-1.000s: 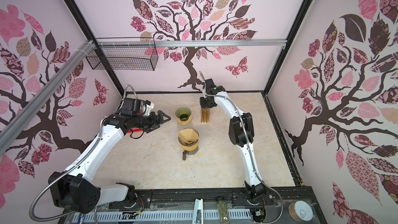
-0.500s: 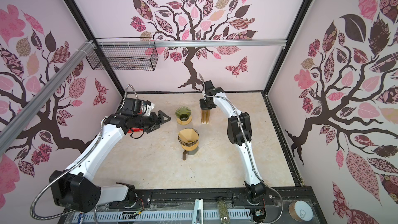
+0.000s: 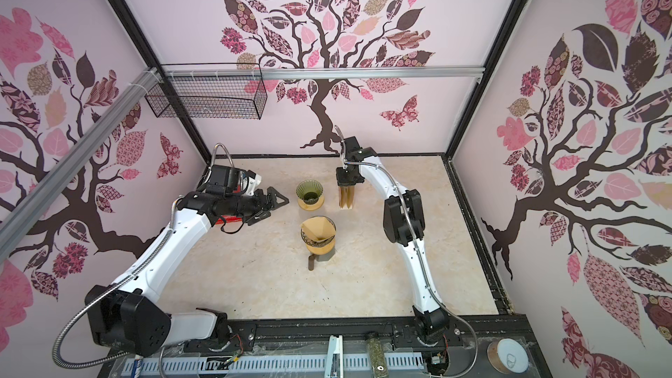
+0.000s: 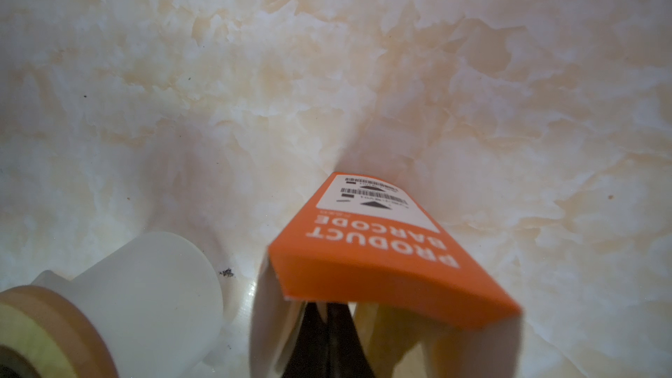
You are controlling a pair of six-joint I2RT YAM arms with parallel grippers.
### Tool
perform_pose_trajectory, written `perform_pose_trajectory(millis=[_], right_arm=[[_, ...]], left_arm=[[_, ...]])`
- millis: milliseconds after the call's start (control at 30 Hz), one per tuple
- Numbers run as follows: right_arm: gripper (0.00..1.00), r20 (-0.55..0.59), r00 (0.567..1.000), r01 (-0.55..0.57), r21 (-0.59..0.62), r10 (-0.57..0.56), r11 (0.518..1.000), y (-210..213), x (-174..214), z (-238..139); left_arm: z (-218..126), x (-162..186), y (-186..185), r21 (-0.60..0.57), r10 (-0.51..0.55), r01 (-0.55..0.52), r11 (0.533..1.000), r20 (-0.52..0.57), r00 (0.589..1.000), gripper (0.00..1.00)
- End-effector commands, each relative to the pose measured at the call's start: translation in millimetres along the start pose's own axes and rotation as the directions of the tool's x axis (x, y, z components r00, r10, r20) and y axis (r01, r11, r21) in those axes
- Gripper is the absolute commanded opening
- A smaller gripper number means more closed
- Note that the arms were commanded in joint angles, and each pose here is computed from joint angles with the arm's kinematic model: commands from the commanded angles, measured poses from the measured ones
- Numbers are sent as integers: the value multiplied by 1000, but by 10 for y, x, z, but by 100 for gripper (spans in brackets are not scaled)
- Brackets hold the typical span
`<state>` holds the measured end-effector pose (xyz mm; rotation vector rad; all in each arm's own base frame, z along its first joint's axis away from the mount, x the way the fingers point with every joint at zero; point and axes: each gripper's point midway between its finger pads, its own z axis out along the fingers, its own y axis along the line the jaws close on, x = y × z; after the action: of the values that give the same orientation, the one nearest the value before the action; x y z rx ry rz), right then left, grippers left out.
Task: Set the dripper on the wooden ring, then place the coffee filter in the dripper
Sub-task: 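Lower the right gripper into the orange box and grasp a tan paper filter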
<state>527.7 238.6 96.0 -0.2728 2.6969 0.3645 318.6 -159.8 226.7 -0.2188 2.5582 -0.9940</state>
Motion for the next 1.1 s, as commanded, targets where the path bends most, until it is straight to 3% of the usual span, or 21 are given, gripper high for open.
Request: perform_pose_trajectory(millis=[0, 333, 1067], right_arm=[[0, -3, 1000, 4, -6, -4, 1000, 47, 20, -127], [0, -24, 1000, -6, -10, 6, 1000, 56, 98, -208], [0, 53, 998, -24, -9, 24, 1000, 115, -78, -604]], left_arm=[[17, -16, 17, 1, 3, -3, 1000, -2, 1000, 96], [30, -20, 19, 4, 1, -1, 1000, -6, 1000, 96], [34, -5, 16, 14, -4, 4, 1000, -6, 1000, 96]])
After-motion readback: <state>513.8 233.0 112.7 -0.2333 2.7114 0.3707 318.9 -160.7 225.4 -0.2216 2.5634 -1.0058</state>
